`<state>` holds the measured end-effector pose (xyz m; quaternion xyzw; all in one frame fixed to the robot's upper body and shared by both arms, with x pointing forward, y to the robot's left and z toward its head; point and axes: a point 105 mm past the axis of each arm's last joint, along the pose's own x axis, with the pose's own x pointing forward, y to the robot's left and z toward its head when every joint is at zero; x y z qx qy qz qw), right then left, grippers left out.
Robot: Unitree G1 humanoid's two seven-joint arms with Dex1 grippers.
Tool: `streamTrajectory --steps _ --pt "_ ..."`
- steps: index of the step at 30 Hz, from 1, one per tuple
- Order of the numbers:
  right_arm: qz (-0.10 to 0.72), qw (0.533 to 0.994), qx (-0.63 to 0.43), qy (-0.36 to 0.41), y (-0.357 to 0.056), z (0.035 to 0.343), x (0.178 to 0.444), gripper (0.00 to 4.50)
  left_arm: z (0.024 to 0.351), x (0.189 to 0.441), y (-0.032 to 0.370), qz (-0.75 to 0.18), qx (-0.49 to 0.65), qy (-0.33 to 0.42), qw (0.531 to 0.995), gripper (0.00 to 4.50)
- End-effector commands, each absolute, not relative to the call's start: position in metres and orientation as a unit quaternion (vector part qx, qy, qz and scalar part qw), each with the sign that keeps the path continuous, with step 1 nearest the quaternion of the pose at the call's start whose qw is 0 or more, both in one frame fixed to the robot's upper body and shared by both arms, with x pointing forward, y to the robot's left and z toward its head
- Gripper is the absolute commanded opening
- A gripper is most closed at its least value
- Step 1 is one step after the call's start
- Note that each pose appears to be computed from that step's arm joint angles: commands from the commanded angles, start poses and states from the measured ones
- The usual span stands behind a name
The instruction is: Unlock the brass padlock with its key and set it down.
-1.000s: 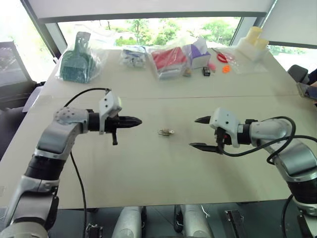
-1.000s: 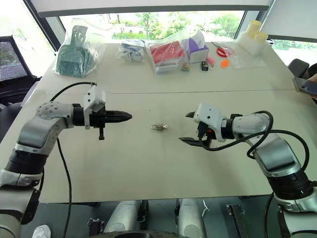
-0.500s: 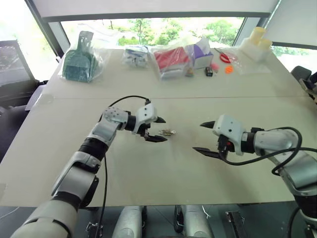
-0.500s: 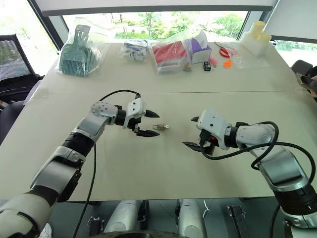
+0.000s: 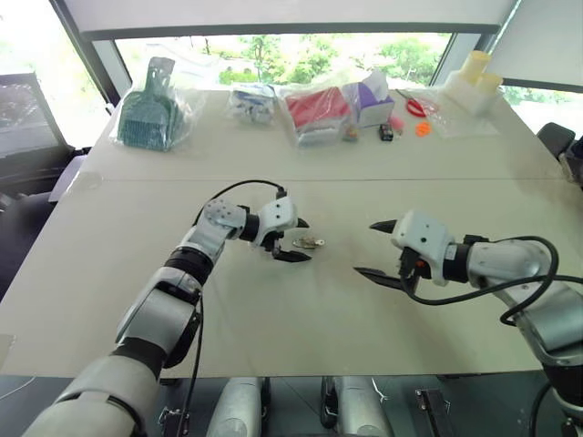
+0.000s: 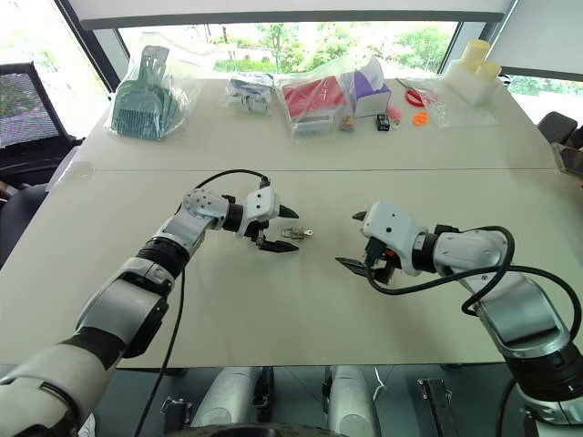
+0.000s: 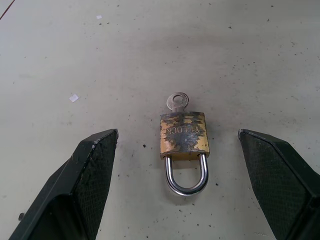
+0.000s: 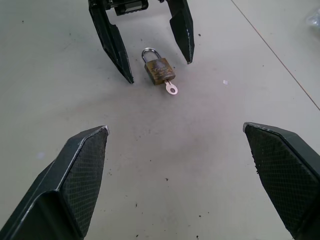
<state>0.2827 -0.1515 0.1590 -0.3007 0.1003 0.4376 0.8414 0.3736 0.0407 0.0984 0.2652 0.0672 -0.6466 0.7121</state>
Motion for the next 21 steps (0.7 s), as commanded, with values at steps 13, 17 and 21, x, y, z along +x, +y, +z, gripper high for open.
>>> streamTrajectory --steps 13,17,21 --pt "0.424 0.823 -0.379 0.008 -0.13 0.175 0.3 4.5 0.109 0.378 0.046 -0.646 0.256 0.078 0.715 0.73" --pt "0.396 0.802 -0.445 -0.043 -0.121 0.174 0.312 4.5 0.142 0.382 0.047 -0.651 0.229 0.049 0.722 0.73" --pt "0.377 0.777 -0.497 -0.083 -0.112 0.168 0.319 4.5 0.167 0.379 0.049 -0.663 0.209 0.032 0.718 0.73"
